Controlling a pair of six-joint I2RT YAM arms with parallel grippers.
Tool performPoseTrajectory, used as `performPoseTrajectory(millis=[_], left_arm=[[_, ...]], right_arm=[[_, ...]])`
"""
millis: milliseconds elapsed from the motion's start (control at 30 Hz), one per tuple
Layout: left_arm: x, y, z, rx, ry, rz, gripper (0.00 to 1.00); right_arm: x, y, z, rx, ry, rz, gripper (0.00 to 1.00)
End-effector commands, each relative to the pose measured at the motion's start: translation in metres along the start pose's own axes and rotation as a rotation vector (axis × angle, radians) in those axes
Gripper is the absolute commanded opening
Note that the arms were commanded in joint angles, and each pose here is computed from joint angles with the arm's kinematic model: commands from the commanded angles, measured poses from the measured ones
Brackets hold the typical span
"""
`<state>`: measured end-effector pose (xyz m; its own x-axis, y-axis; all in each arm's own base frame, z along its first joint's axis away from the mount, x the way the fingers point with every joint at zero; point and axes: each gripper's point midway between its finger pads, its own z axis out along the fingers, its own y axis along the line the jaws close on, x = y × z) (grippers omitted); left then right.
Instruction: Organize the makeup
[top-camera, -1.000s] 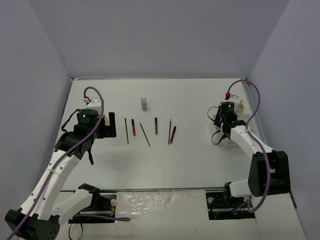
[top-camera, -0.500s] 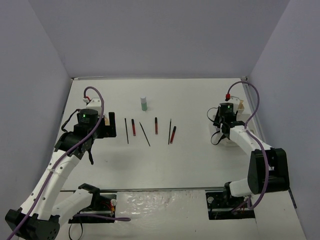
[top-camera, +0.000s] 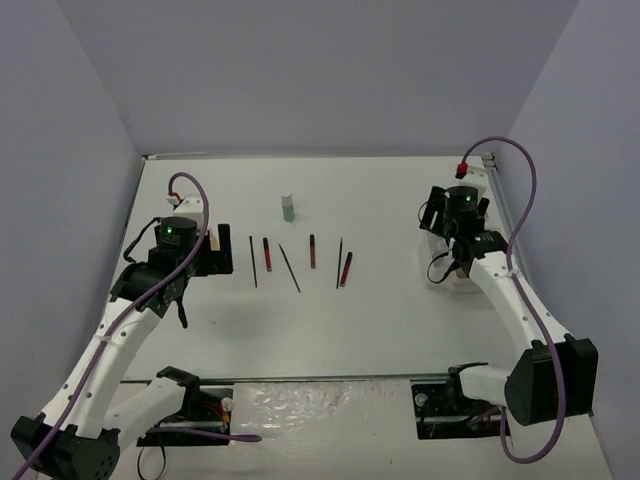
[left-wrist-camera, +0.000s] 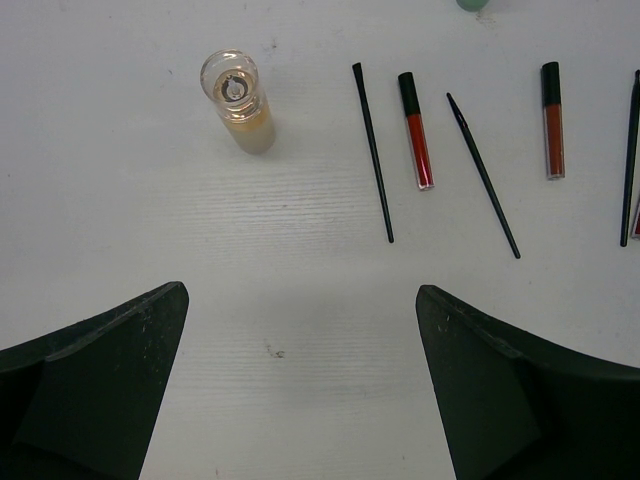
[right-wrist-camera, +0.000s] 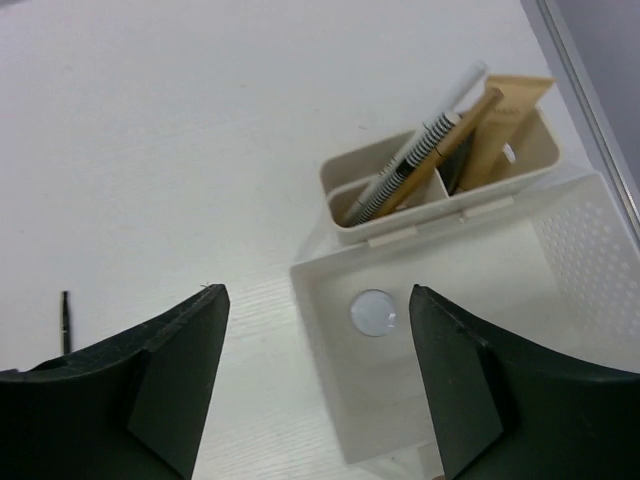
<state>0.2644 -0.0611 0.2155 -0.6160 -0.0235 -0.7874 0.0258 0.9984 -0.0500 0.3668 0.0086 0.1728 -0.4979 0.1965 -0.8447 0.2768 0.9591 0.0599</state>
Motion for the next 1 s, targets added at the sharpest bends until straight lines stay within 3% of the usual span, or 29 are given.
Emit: performPoseTrajectory(millis=[0, 167, 233, 300, 600, 967], left_arm=[[-0.018, -0.001, -0.002, 0.004, -0.049, -0.028, 0.97], [-0.017, 0.0, -0.001, -0.003, -0.046, -0.029, 0.97], [-0.016, 0.0, -0.001, -0.006, -0.042, -0.027, 0.97], [-0.016, 0.002, -0.001, -0.013, -0.043, -0.026, 0.97], [-0.016, 0.006, 0.0, -0.033, -0.042, -0.029, 0.97], [-0.015, 0.005, 0.003, -0.031, -0.031, -0.031, 0.97]], right_arm=[[-0.053, 0.05, -0.037, -0.179, -0.09, -0.032, 0.73], [-0.073, 0.139, -0.05, -0.413, -0.097, -0.163, 0.87], [-0.058, 0.179, -0.044, -0.49, -0.054, -0.248, 0.96], [-0.06, 0.215, -0.042, -0.57, -0.048, -0.29, 0.99], [-0.04, 0.335, -0.014, -0.733, -0.056, -0.504, 1.0], [0.008, 0.392, 0.047, -0.809, -0.043, -0.596, 0.88]])
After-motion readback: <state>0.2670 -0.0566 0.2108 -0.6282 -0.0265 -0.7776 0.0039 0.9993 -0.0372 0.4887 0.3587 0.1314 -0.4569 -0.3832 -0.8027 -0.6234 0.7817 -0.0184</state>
